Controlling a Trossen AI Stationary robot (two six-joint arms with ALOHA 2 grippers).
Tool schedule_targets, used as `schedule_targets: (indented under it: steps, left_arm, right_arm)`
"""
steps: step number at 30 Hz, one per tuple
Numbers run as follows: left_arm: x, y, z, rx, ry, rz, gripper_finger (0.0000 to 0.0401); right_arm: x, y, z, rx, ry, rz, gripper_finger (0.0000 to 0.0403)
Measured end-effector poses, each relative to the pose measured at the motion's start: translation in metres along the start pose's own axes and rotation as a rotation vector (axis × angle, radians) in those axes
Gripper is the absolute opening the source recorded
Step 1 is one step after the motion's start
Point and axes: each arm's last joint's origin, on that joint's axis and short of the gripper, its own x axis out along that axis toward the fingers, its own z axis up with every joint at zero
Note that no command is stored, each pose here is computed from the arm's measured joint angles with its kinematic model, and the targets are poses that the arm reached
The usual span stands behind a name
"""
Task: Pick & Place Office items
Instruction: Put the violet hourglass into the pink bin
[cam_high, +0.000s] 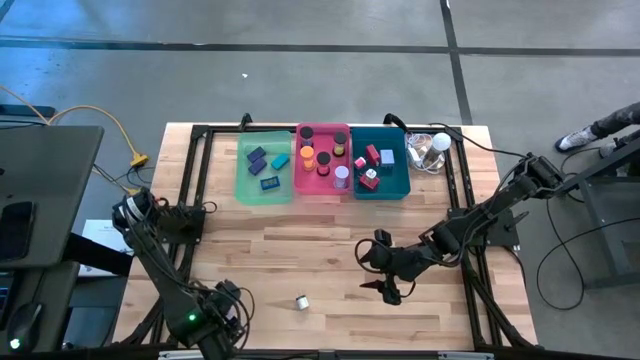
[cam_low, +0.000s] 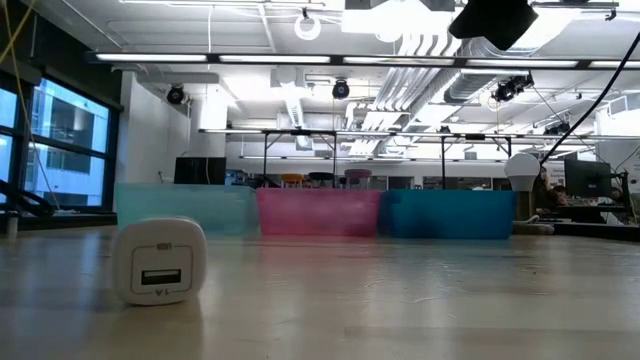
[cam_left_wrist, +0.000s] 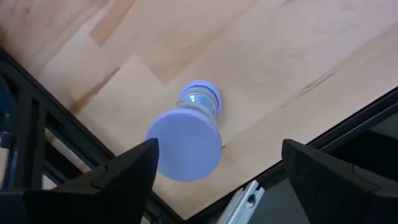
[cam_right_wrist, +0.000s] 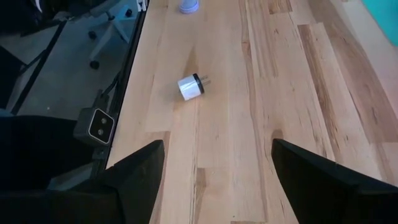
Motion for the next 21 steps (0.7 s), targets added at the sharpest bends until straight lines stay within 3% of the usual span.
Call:
schedule_targets:
  steps: [21]
  left_arm:
    - [0.015, 0.008, 0.002, -0.061, -0.008, 0.076, 0.0330]
  right_arm:
    - [0.000, 0.001, 0.001, 0.002, -0.014, 0.004, 0.0286]
